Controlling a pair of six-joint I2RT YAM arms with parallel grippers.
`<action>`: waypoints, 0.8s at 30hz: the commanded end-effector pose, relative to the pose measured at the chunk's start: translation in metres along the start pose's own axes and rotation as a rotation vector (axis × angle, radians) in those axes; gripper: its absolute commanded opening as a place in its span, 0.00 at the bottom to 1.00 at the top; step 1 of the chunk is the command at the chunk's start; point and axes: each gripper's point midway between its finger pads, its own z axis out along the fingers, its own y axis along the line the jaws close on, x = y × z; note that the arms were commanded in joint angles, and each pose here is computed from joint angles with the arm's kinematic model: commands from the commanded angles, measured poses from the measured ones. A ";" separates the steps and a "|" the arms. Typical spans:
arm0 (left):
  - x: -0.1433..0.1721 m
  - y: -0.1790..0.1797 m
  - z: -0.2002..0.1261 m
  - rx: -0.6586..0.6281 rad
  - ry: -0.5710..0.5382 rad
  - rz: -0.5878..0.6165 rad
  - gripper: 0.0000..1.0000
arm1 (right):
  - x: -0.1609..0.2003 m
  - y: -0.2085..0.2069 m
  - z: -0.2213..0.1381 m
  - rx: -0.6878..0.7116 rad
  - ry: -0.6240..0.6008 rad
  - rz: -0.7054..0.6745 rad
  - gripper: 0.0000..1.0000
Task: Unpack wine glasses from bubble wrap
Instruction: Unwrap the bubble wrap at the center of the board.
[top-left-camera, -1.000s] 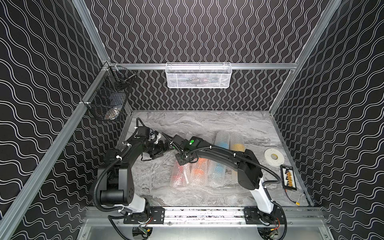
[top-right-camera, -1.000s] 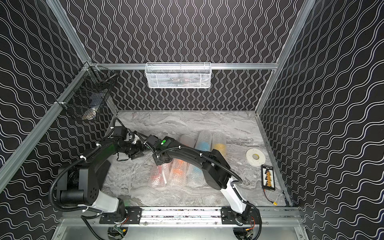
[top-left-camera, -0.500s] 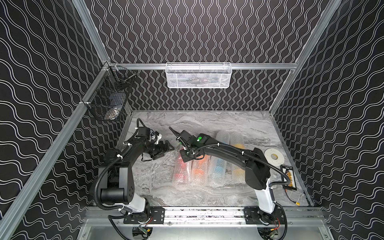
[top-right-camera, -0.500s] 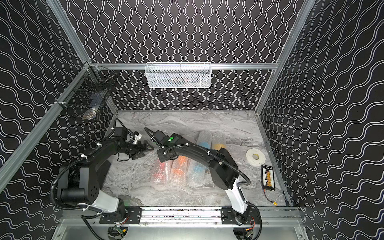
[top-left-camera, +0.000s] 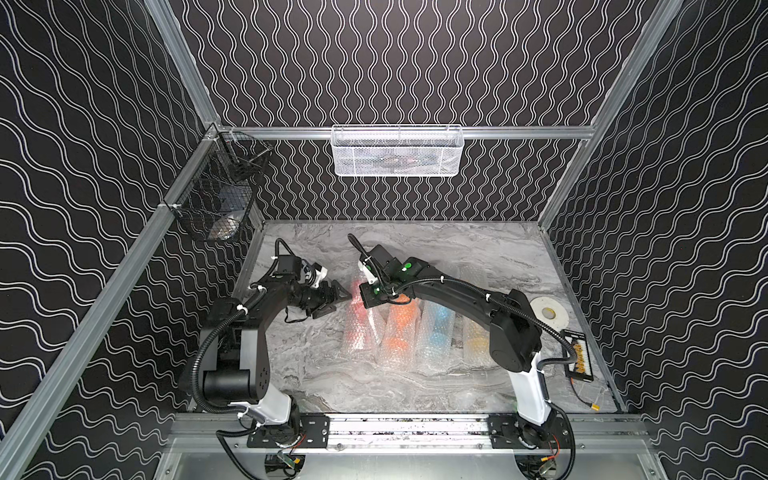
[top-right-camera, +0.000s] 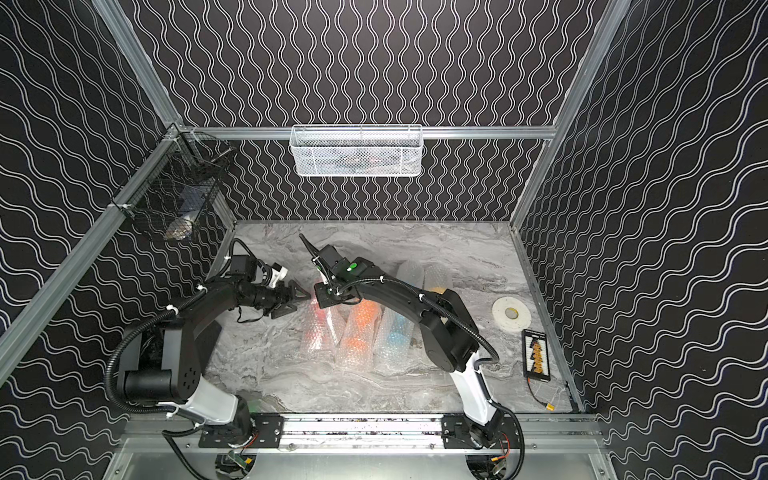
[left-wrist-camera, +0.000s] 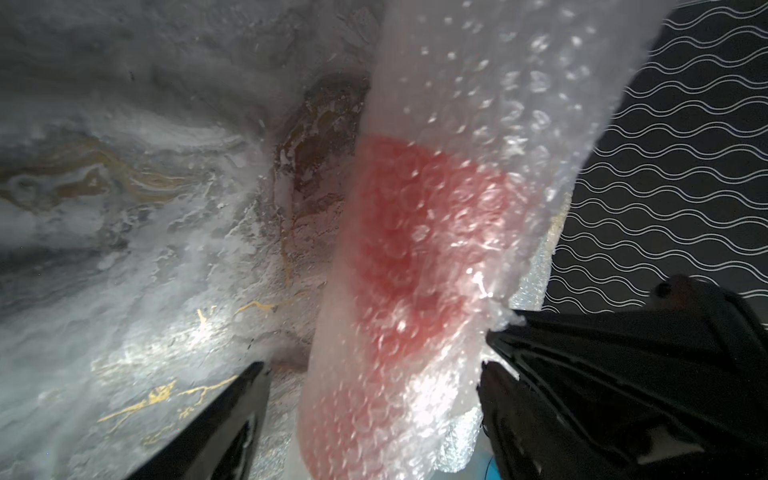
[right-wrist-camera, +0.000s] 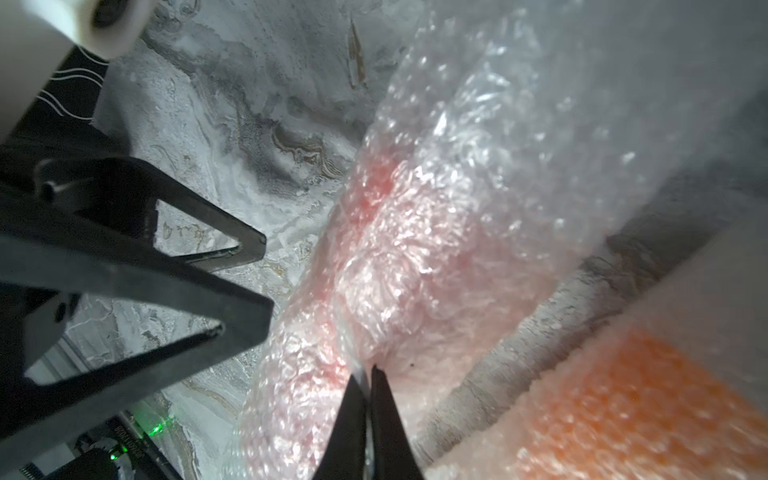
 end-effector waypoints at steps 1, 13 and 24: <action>-0.001 -0.008 0.000 0.049 -0.001 0.009 0.80 | -0.010 0.006 0.005 -0.089 -0.025 0.016 0.07; 0.000 -0.005 0.013 0.040 0.036 0.007 0.71 | -0.009 -0.013 0.010 -0.235 -0.019 0.137 0.07; -0.001 -0.014 0.034 -0.070 0.086 0.072 0.62 | -0.008 -0.041 0.006 -0.316 -0.017 0.227 0.07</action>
